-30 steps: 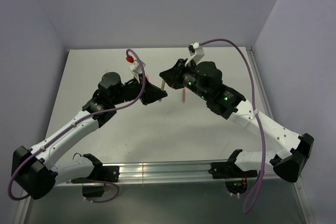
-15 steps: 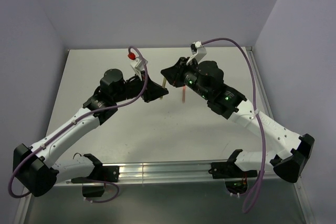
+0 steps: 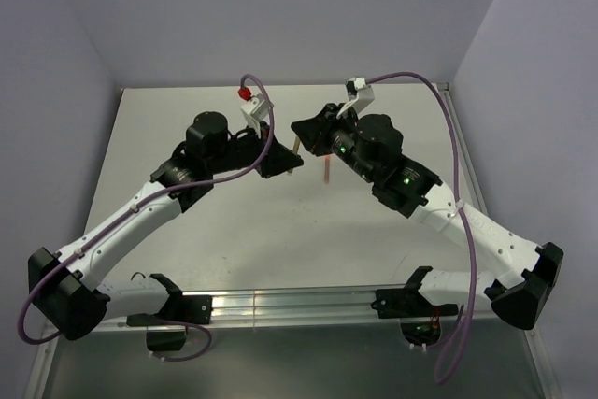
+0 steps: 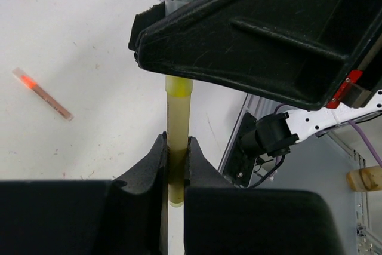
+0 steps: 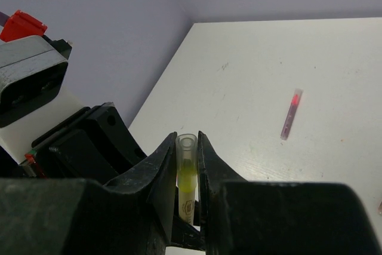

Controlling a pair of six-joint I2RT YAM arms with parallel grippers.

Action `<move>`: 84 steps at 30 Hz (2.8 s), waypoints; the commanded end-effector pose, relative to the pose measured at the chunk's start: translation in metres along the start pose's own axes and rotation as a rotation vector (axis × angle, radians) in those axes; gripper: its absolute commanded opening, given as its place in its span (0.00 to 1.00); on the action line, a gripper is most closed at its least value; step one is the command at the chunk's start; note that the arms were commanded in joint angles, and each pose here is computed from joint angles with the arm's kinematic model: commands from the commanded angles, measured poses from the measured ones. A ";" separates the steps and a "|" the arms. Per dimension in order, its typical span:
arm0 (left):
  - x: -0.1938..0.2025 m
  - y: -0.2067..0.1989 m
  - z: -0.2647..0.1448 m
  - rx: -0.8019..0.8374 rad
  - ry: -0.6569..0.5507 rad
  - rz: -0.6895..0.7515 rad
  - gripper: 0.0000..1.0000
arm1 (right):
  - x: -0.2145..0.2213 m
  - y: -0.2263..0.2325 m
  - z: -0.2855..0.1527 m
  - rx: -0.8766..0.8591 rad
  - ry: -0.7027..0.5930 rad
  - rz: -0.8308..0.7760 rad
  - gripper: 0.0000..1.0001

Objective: Insert the pens into the pen caps

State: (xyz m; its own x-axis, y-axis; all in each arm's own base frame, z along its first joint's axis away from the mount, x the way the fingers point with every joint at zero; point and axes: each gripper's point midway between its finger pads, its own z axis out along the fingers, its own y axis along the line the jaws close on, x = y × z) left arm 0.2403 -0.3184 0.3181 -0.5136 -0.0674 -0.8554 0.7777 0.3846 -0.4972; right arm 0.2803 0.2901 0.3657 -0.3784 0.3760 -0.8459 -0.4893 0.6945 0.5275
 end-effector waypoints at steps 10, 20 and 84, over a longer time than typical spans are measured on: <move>-0.101 -0.019 -0.007 -0.028 -0.284 0.180 0.00 | 0.105 0.016 -0.030 -0.093 0.339 -0.039 0.00; -0.076 -0.029 -0.007 0.058 -0.216 0.161 0.00 | 0.060 0.004 -0.024 0.033 0.218 -0.054 0.00; -0.024 0.023 -0.067 -0.333 -0.167 0.090 0.63 | 0.091 -0.321 0.034 0.847 0.413 -0.090 0.49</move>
State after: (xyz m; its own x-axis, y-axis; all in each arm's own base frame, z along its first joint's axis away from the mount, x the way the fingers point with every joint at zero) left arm 0.2474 -0.2513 0.3220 -0.4126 -0.1314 -0.9014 0.6309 0.6726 -0.3869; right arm 0.4211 0.1230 0.0743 -0.7643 0.1464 -0.6281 0.1467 0.9878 0.0517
